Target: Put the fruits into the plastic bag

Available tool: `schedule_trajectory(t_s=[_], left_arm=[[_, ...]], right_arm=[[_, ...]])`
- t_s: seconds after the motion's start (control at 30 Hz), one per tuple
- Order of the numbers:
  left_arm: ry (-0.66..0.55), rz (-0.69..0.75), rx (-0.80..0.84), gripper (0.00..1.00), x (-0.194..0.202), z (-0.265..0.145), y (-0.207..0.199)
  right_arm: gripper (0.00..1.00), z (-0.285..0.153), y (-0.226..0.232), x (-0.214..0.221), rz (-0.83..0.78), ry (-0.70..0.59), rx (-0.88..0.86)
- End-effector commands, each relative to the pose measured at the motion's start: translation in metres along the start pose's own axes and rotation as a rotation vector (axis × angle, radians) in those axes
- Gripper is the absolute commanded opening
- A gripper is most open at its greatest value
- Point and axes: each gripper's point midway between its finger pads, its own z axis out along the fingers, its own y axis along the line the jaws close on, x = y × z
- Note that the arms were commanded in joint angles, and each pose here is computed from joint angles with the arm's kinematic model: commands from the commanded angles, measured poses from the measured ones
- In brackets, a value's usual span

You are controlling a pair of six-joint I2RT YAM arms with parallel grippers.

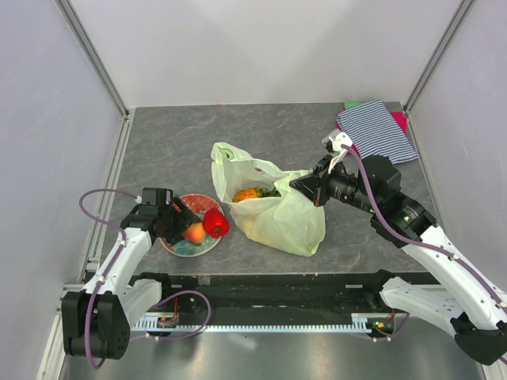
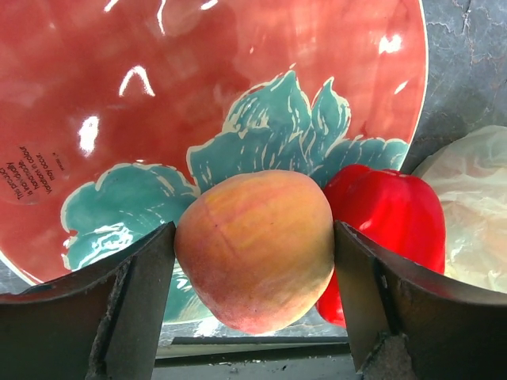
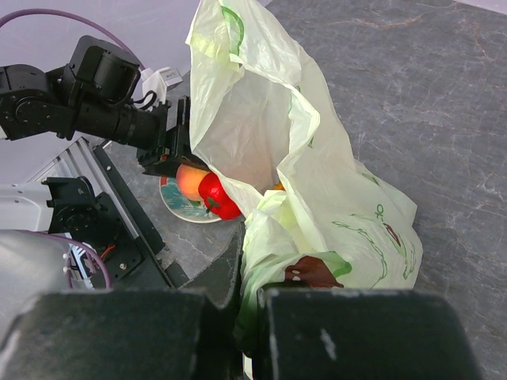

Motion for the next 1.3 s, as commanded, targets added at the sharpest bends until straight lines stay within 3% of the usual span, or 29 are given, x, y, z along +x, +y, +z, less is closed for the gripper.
schedule_trajectory(t_s=[0.0, 0.17, 0.43, 0.9, 1.13, 1.27], left_arm=[[-0.027, -0.032, 0.011, 0.68, -0.006, 0.0, -0.003], [-0.108, -0.049, 0.03, 0.62, -0.027, -0.012, -0.006], [-0.296, -0.058, 0.072, 0.6, -0.078, -0.043, -0.014], [-0.537, 0.052, 0.311, 0.55, -0.139, -0.112, -0.085], [-0.644, 0.181, 0.575, 0.52, -0.149, -0.176, -0.144], [-0.68, 0.359, 0.823, 0.52, -0.142, -0.227, -0.205]], right_arm=[[0.0, -0.005, 0.003, -0.015, -0.004, -0.053, 0.002], [0.0, -0.005, 0.003, -0.015, -0.005, -0.054, 0.005], [0.0, -0.007, 0.0, -0.018, -0.008, -0.052, 0.029], [0.0, -0.006, -0.003, -0.02, -0.008, -0.054, 0.043], [0.0, -0.003, -0.005, -0.019, -0.008, -0.049, 0.049], [0.0, -0.003, -0.006, -0.02, -0.011, -0.052, 0.058]])
